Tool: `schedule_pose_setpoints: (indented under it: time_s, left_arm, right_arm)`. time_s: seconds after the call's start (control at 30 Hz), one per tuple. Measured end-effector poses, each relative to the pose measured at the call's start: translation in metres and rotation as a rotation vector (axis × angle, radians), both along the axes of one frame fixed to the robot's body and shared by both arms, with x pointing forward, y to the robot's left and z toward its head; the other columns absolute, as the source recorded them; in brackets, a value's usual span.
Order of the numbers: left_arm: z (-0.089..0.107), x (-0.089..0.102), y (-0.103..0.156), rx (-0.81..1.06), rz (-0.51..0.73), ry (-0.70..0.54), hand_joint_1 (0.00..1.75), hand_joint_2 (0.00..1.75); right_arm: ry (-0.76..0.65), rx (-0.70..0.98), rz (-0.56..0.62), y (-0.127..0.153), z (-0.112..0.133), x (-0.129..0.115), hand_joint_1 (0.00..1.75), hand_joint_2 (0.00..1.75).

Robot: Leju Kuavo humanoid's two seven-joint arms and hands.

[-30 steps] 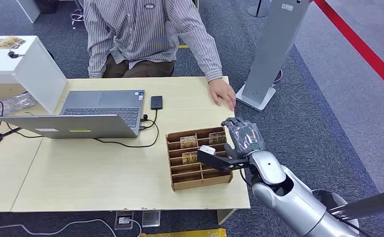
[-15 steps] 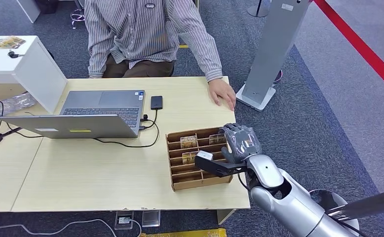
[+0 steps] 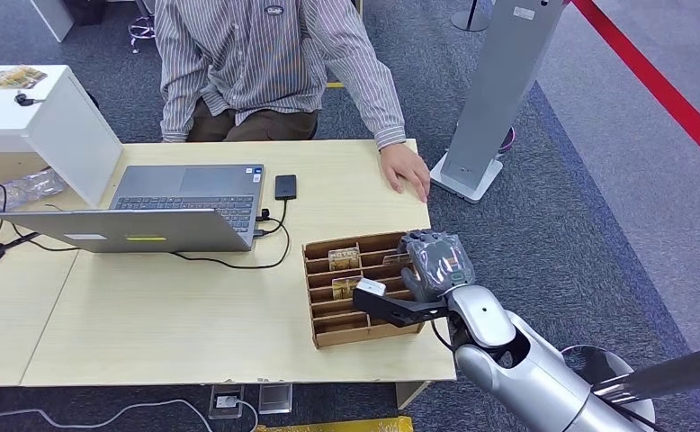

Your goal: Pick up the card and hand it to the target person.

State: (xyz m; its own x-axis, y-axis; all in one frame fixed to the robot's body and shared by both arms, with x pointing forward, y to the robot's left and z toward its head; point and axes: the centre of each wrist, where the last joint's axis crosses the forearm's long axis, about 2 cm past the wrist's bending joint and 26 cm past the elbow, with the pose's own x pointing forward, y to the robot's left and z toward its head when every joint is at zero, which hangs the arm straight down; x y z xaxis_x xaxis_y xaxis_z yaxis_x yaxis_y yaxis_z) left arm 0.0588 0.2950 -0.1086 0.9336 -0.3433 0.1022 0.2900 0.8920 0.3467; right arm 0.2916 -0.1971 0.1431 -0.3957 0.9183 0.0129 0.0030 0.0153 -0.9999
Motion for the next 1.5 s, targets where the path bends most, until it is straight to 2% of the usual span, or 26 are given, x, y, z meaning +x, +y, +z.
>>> schedule_pose_setpoints:
  time_s: [0.33, 0.47, 0.7, 0.87, 1.5]
  left_arm:
    - [0.0000, 0.0000, 0.0000, 0.000, -0.001, 0.000, 0.00, 0.00]
    - [0.0000, 0.0000, 0.0000, 0.000, -0.001, 0.000, 0.00, 0.00]
    - [0.0000, 0.0000, -0.0001, 0.000, -0.007, 0.000, 0.00, 0.00]
    - [0.0000, -0.0001, -0.0002, -0.001, -0.013, 0.004, 0.00, 0.00]
    - [-0.0002, -0.0004, 0.0004, -0.013, -0.007, 0.023, 0.00, 0.00]
  right_arm:
    - [-0.016, 0.008, -0.004, 0.0014, 0.0020, -0.0017, 1.15, 1.75]
    - [-0.019, 0.010, -0.004, 0.0017, 0.0027, -0.0021, 1.35, 1.75]
    - [-0.025, 0.014, -0.002, 0.0021, 0.0042, -0.0022, 1.49, 1.75]
    - [-0.019, 0.022, 0.004, 0.0022, 0.0044, -0.0023, 1.74, 1.75]
    - [0.027, 0.067, 0.003, 0.0011, 0.0047, -0.0027, 1.75, 1.75]
